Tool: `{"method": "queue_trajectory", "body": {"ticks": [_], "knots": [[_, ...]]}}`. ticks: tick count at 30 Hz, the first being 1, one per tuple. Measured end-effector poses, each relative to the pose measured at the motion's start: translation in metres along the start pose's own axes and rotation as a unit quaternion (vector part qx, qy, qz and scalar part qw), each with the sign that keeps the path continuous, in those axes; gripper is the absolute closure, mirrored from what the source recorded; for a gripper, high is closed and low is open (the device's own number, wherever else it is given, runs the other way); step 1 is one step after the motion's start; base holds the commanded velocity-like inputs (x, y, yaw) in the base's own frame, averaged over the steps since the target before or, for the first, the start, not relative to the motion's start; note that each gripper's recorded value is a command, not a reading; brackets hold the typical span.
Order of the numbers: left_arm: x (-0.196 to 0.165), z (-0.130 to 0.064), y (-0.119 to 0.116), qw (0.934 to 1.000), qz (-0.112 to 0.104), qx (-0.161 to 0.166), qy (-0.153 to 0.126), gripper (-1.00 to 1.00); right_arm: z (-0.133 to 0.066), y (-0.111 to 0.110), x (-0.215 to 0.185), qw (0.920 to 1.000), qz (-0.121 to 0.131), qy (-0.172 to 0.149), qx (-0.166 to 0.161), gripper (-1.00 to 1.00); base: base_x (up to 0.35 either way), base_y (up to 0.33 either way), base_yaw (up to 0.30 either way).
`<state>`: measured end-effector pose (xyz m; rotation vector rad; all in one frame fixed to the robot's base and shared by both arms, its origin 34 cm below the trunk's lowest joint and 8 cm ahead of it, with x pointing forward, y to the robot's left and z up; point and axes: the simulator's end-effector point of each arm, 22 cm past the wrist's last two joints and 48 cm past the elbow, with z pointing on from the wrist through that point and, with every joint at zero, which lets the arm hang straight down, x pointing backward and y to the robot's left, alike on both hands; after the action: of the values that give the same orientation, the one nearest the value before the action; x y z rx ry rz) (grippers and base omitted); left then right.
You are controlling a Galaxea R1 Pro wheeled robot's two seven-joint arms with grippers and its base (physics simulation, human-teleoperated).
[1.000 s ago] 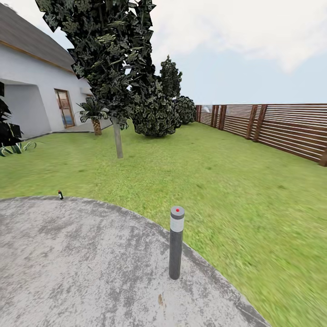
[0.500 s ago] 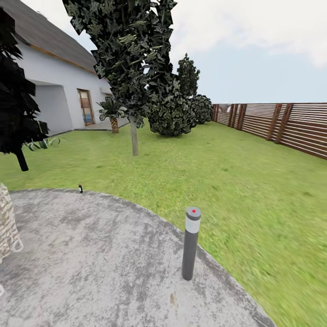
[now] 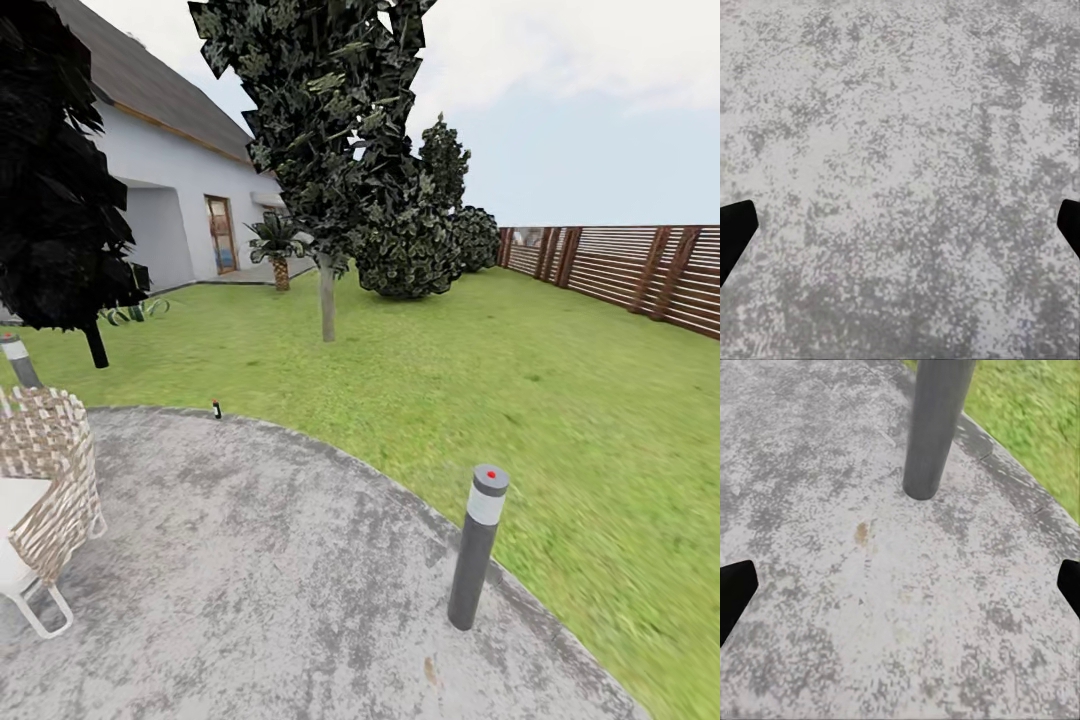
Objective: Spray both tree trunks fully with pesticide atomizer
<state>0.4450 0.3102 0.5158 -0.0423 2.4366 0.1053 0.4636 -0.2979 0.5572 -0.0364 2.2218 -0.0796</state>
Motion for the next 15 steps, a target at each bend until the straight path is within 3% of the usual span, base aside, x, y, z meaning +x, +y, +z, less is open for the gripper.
{"method": "queue_trajectory", "body": {"ticks": [10, 15], "knots": [[0.0, 0.0, -0.0001, 1.0, 0.001, 0.0, 0.0, -1.0, -0.0001, 0.0003, 0.0003, 1.0, -0.001, 0.0, -0.001, -1.0, 0.188, 0.3, 0.0], [0.0006, -0.0001, -0.0001, 1.0, 0.001, 0.0, 0.001, -1.0, -0.0001, 0.0006, 0.0003, 1.0, -0.001, 0.0, -0.001, -1.0, 0.302, 0.119, 0.036]]}}
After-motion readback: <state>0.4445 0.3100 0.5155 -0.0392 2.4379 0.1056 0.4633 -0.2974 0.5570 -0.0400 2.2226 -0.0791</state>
